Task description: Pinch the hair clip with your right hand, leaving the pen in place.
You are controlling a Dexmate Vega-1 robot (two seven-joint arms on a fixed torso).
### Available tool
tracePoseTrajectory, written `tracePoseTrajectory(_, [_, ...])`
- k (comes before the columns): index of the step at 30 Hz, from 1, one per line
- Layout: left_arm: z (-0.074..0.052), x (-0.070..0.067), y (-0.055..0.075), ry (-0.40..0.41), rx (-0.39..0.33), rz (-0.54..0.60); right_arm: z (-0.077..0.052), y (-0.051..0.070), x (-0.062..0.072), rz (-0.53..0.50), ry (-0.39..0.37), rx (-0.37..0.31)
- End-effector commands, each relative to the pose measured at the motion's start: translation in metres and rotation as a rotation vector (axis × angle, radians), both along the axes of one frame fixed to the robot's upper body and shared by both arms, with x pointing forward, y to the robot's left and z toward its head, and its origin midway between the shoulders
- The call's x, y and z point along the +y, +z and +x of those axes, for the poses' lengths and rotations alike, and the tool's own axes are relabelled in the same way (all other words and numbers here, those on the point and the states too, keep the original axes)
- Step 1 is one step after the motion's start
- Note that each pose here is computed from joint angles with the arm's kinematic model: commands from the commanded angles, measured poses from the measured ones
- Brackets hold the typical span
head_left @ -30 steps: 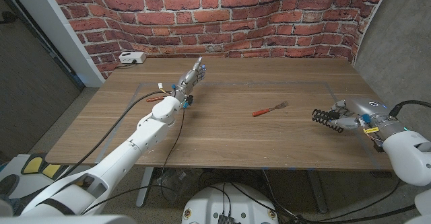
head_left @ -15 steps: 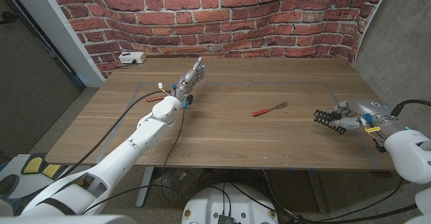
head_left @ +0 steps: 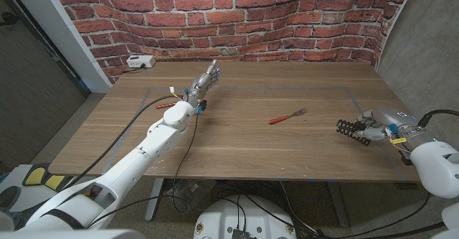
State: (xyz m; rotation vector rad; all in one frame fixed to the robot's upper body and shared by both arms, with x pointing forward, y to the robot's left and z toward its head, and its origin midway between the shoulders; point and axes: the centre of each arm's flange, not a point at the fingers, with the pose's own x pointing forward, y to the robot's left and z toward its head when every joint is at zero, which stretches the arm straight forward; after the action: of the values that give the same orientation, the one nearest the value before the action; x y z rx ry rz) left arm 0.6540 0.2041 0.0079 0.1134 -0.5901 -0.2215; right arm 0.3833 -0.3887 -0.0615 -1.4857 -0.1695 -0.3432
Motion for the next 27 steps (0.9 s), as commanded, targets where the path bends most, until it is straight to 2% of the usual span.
tracePoseTrajectory(1, [0.005, -0.006, 0.000, -0.011, 0.006, 0.007, -0.003, -0.010, -0.001, 0.013, -0.027, 0.024])
tracePoseTrajectory(11, [0.006, -0.008, 0.000, -0.016, 0.002, 0.006, -0.006, -0.014, -0.001, 0.013, -0.041, 0.039])
tracePoseTrajectory(20, [0.003, -0.006, -0.003, -0.014, 0.000, -0.004, -0.004, -0.024, -0.002, 0.022, -0.058, 0.079])
tracePoseTrajectory(27, [0.002, -0.006, -0.004, -0.017, -0.001, -0.008, -0.005, -0.027, -0.002, 0.015, -0.076, 0.090])
